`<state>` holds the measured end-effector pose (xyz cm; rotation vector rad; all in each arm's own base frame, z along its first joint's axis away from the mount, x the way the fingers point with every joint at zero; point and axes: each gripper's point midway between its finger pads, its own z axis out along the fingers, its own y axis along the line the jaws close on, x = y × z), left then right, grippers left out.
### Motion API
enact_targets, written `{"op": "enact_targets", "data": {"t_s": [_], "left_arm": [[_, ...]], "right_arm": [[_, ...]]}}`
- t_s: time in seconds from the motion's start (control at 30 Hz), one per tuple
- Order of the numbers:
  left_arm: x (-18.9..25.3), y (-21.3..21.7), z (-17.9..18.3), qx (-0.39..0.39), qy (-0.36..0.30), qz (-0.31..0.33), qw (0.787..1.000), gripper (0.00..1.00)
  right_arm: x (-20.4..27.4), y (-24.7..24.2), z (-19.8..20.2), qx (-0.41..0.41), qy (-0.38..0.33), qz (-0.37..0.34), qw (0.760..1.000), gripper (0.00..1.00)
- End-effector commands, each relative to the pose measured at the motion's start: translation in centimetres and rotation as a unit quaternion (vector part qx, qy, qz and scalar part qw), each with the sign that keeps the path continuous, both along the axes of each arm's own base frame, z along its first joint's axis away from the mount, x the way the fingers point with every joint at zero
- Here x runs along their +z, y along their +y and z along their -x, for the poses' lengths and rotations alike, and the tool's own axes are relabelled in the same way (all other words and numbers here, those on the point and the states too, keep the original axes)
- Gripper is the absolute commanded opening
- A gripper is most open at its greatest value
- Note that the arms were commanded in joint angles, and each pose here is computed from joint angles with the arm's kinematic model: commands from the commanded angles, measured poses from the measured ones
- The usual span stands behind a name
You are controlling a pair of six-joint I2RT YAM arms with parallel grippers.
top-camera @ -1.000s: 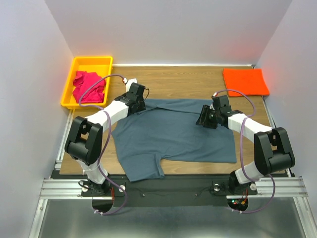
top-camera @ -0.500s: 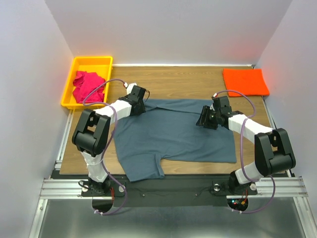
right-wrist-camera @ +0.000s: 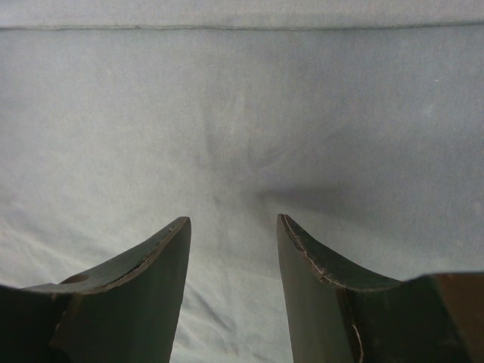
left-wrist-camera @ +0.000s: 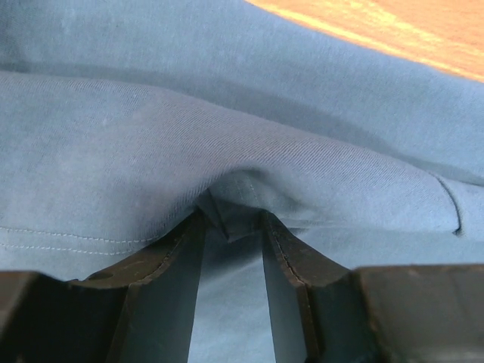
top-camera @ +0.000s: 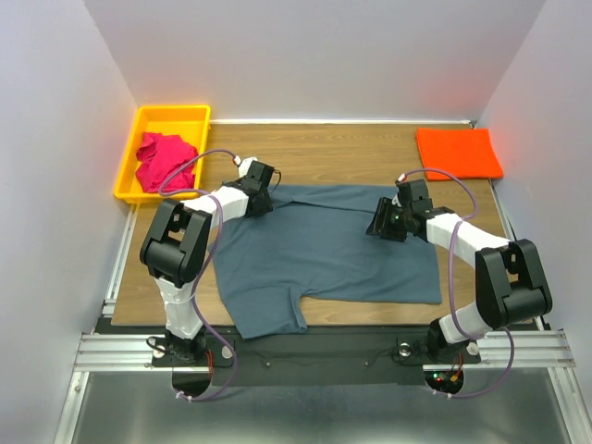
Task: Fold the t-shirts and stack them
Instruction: Fold the tshirt
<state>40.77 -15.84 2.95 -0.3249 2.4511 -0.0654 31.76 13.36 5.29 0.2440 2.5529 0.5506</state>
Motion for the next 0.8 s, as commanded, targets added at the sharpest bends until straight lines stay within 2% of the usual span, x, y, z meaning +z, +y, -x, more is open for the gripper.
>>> {"op": "enact_targets", "data": {"t_s": [0.0, 0.43, 0.53, 0.77], "left_arm": [[1.5, -0.4, -1.5, 0.006, -0.026, 0.009, 1.000, 0.43], [2.8, -0.1, -1.6, 0.000, -0.033, 0.001, 0.999, 0.05], [3.7, -0.1, -1.3, -0.001, -0.030, -0.002, 1.000, 0.00], [7.2, -1.1, 0.7, -0.009, -0.019, 0.015, 1.000, 0.00]], "right_arm": [[0.7, 0.3, -0.3, 0.006, -0.023, -0.003, 1.000, 0.55], [0.7, 0.5, -0.2, 0.009, -0.020, -0.008, 1.000, 0.55], [0.8, 0.6, -0.2, 0.010, -0.022, -0.011, 1.000, 0.55], [1.8, 0.8, -0.4, 0.011, -0.033, -0.018, 0.999, 0.55]]}}
